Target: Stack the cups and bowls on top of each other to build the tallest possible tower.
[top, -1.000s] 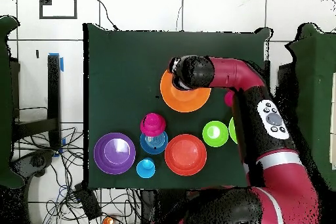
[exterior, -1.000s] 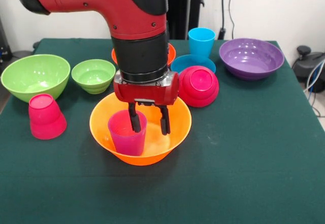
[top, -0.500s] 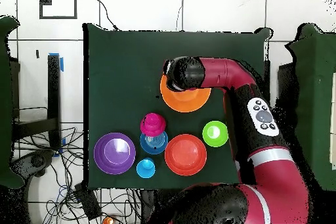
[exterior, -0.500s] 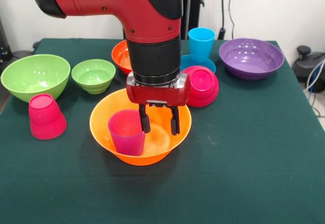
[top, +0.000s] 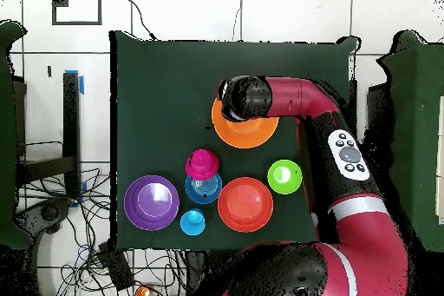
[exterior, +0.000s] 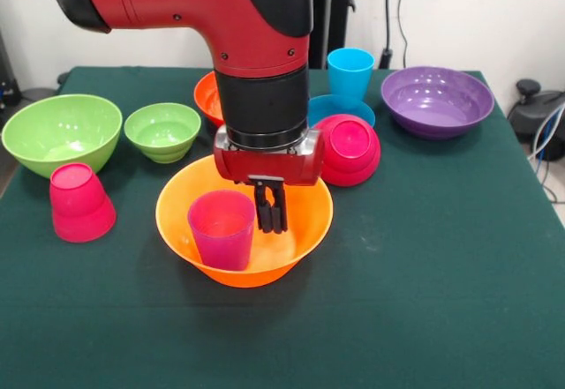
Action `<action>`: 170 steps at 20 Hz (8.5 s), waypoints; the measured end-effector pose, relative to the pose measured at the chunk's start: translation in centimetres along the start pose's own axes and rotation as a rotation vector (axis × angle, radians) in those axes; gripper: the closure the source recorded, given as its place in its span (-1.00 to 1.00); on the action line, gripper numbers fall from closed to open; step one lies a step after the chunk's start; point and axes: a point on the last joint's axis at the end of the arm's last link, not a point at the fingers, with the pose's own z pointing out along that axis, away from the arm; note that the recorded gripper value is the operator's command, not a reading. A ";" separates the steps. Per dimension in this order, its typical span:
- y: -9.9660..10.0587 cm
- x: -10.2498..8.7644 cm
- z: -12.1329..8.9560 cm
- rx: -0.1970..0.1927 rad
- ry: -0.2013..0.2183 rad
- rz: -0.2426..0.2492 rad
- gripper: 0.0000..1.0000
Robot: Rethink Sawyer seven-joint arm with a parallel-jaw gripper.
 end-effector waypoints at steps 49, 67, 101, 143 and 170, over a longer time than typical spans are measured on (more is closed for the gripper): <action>-6.1 -0.4 -0.4 0.074 -0.118 0.036 -1.00; -3.9 0.6 -0.4 0.058 -0.097 0.023 -1.00; -1.1 2.9 2.6 0.078 -0.051 -0.022 -1.00; -6.2 2.7 -2.6 0.119 0.008 0.112 1.00; -0.5 2.6 -2.3 -0.026 -0.010 0.077 1.00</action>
